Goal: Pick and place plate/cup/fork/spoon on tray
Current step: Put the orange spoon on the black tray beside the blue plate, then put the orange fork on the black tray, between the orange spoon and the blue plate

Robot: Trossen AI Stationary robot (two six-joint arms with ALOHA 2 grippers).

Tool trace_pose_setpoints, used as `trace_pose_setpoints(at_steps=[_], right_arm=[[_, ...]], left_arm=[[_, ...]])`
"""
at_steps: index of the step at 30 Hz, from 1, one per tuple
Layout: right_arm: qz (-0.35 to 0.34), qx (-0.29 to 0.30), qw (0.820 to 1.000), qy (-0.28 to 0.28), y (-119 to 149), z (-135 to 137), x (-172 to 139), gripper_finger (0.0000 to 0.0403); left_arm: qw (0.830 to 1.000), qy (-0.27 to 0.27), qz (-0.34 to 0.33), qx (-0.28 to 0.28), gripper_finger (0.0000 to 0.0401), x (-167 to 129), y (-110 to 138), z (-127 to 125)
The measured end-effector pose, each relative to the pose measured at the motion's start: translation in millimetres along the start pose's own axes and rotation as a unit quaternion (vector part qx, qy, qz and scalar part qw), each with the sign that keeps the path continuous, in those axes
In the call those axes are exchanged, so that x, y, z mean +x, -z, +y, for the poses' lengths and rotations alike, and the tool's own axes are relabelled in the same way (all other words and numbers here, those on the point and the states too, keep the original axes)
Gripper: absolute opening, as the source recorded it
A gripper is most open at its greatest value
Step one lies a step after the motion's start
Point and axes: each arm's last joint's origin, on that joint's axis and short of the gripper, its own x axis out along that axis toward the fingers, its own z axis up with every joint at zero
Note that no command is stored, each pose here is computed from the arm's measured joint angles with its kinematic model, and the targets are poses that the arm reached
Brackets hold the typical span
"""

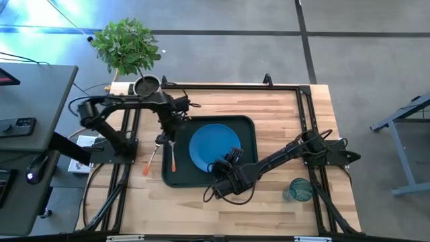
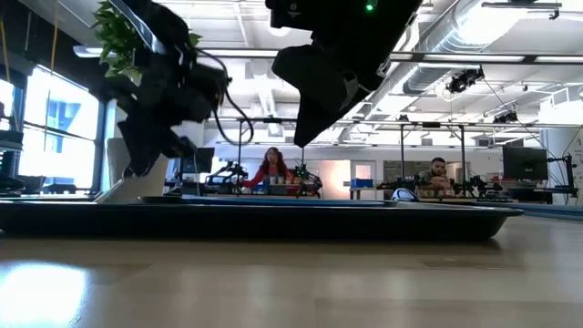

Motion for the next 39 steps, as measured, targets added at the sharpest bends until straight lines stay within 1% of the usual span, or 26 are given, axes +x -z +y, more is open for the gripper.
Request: trace_pose_setpoints(at_steps=[4, 7, 10, 13, 16, 21, 24, 27, 30, 35, 37, 39], right_arm=[[0.001, -0.004, 1.0, 0.001, 0, 0, 0, 0.0155], [0.0, -0.005, 1.0, 0.004, 1, 0, 0, 0.0155], [0.0, -0.006, 1.0, 0.005, 1, 0, 0, 0.0155], [-0.001, -0.004, 1.0, 0.009, 1, -1, 0, 0.0155], [0.001, -0.004, 1.0, 0.01, 1, -1, 0, 0.0155], [0.001, -0.003, 1.0, 0.011, 2, -1, 0, 0.0155], [0.001, -0.003, 1.0, 0.011, 2, -1, 0, 0.0155], [0.001, -0.003, 1.0, 0.011, 2, -1, 0, 0.0155], [0.001, -0.002, 1.0, 0.011, 1, -1, 0, 0.0155], [0.001, -0.003, 1.0, 0.011, 2, -1, 0, 0.0155], [0.001, -0.003, 1.0, 0.011, 2, -1, 0, 0.0155], [0.002, -0.003, 1.0, 0.011, 2, -1, 0, 0.0155]], left_arm=[[1.0, 0.015, 0.008, -0.008, 0.0012, 18, -3, 14], [1.0, 0.018, 0.02, -0.015, 0.0034, 29, -5, 21], [0.999, -0.004, 0.033, -0.017, 0.0063, 34, -6, 27], [0.998, -0.042, 0.054, -0.016, 0.0085, 35, -7, 29], [0.995, -0.075, 0.069, -0.014, 0.0098, 33, -8, 30], [0.992, -0.101, 0.074, -0.018, 0.0099, 28, -11, 25], [0.991, -0.119, 0.065, -0.01, 0.0098, 22, -14, 17], [0.987, -0.153, 0.051, 0.002, 0.0097, 13, -19, 9], [0.985, -0.172, 0.03, 0.013, 0.0097, 4, -21, 2], [0.98, -0.198, 0.012, 0.014, 0.0106, -3, -24, -2], [0.977, -0.212, 0.021, 0.01, 0.0117, -4, -24, -1], [0.97, -0.24, 0.044, -0.004, 0.0129, -4, -22, 0]])
